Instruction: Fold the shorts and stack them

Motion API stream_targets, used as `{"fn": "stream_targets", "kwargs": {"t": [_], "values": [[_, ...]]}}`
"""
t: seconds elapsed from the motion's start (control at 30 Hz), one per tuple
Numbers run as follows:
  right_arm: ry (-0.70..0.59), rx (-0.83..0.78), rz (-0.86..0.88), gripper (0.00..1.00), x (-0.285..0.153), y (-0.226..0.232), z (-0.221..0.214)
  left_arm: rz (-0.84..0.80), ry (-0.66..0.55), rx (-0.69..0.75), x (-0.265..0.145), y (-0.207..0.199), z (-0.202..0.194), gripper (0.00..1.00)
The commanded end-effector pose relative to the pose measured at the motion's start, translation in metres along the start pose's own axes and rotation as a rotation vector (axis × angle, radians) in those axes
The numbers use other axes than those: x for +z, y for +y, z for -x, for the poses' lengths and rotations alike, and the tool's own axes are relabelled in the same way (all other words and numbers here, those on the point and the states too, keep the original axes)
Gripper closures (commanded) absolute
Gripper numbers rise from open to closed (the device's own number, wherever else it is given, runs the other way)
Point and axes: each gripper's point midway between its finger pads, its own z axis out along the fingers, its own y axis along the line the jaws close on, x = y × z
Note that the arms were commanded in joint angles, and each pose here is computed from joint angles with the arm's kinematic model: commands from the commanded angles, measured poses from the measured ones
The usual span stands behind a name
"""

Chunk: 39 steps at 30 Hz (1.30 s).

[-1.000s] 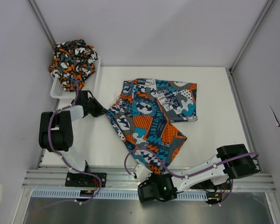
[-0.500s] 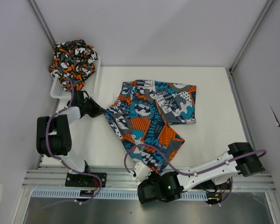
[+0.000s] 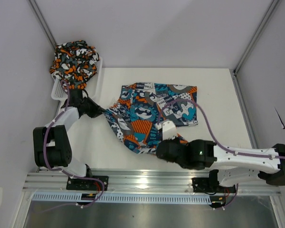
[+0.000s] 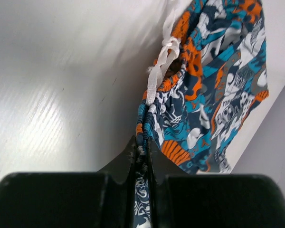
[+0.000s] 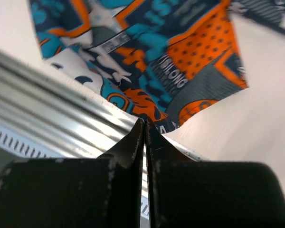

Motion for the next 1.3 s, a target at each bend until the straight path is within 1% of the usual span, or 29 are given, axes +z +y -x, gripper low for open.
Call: {"fn": "stream_targets", "kwargs": {"t": [0.0,0.03,0.07,0.1,0.13,0.17,0.2,0.27,0.3,0.33,0.43,0.6,0.67,0.73,0.77,0.8,0.83,0.9,0.97,1.07,1.23,1.27], "values": [[-0.069,0.041,-0.044,1.00,-0.009,-0.034,0.037,0.042,-0.089,-0.064,-0.029,-0.030,0.026,1.00],[-0.090,0.061,-0.038,1.00,-0.013,-0.042,0.046,0.044,-0.108,-0.071,-0.035,-0.041,0.034,1.00],[-0.098,0.081,-0.024,1.00,-0.016,-0.047,0.053,0.076,-0.104,-0.085,-0.040,-0.043,0.035,1.00],[-0.112,0.099,-0.055,1.00,-0.014,-0.063,0.064,0.110,-0.097,-0.103,-0.038,-0.038,0.036,1.00],[-0.128,0.116,-0.048,1.00,-0.018,-0.070,0.071,0.129,-0.098,-0.109,-0.038,-0.038,0.038,1.00],[-0.122,0.124,-0.030,1.00,-0.018,-0.072,0.074,0.133,-0.100,-0.122,-0.044,-0.046,0.043,1.00],[-0.147,0.144,-0.049,1.00,-0.020,-0.086,0.087,0.155,-0.086,-0.139,-0.041,-0.043,0.042,1.00],[-0.149,0.152,-0.018,1.00,-0.020,-0.088,0.096,0.173,-0.078,-0.167,-0.042,-0.045,0.044,1.00],[-0.180,0.167,-0.010,1.00,-0.025,-0.091,0.109,0.170,-0.080,-0.179,-0.042,-0.049,0.046,1.00],[-0.189,0.168,-0.028,1.00,-0.024,-0.101,0.116,0.171,-0.076,-0.191,-0.040,-0.050,0.047,1.00],[-0.205,0.185,-0.014,1.00,-0.023,-0.109,0.136,0.162,-0.062,-0.240,-0.036,-0.054,0.047,1.00],[-0.202,0.216,0.001,1.00,-0.007,-0.134,0.165,0.145,-0.032,-0.323,-0.026,-0.063,0.049,1.00],[-0.224,0.236,0.010,1.00,-0.010,-0.146,0.182,0.158,-0.015,-0.359,-0.021,-0.063,0.049,1.00],[-0.215,0.240,0.008,1.00,-0.002,-0.155,0.190,0.144,0.008,-0.388,-0.018,-0.068,0.048,1.00],[-0.232,0.239,0.038,1.00,-0.006,-0.153,0.201,0.144,0.012,-0.400,-0.017,-0.068,0.049,1.00],[-0.232,0.250,0.023,1.00,-0.004,-0.164,0.204,0.145,0.020,-0.412,-0.014,-0.069,0.049,1.00],[-0.213,0.255,0.022,1.00,0.005,-0.167,0.206,0.146,0.018,-0.428,-0.014,-0.070,0.050,1.00],[-0.224,0.258,0.024,1.00,0.006,-0.177,0.218,0.127,0.006,-0.438,-0.016,-0.077,0.055,1.00],[-0.205,0.261,0.025,1.00,0.017,-0.182,0.222,0.123,-0.021,-0.455,-0.019,-0.081,0.060,1.00],[-0.215,0.267,0.021,1.00,0.026,-0.195,0.234,0.094,-0.061,-0.475,-0.027,-0.092,0.071,1.00],[-0.252,0.283,0.030,1.00,0.033,-0.215,0.258,0.050,-0.089,-0.508,-0.034,-0.109,0.082,1.00],[-0.238,0.289,0.028,1.00,0.043,-0.219,0.258,0.050,-0.089,-0.513,-0.033,-0.109,0.082,1.00]]}}
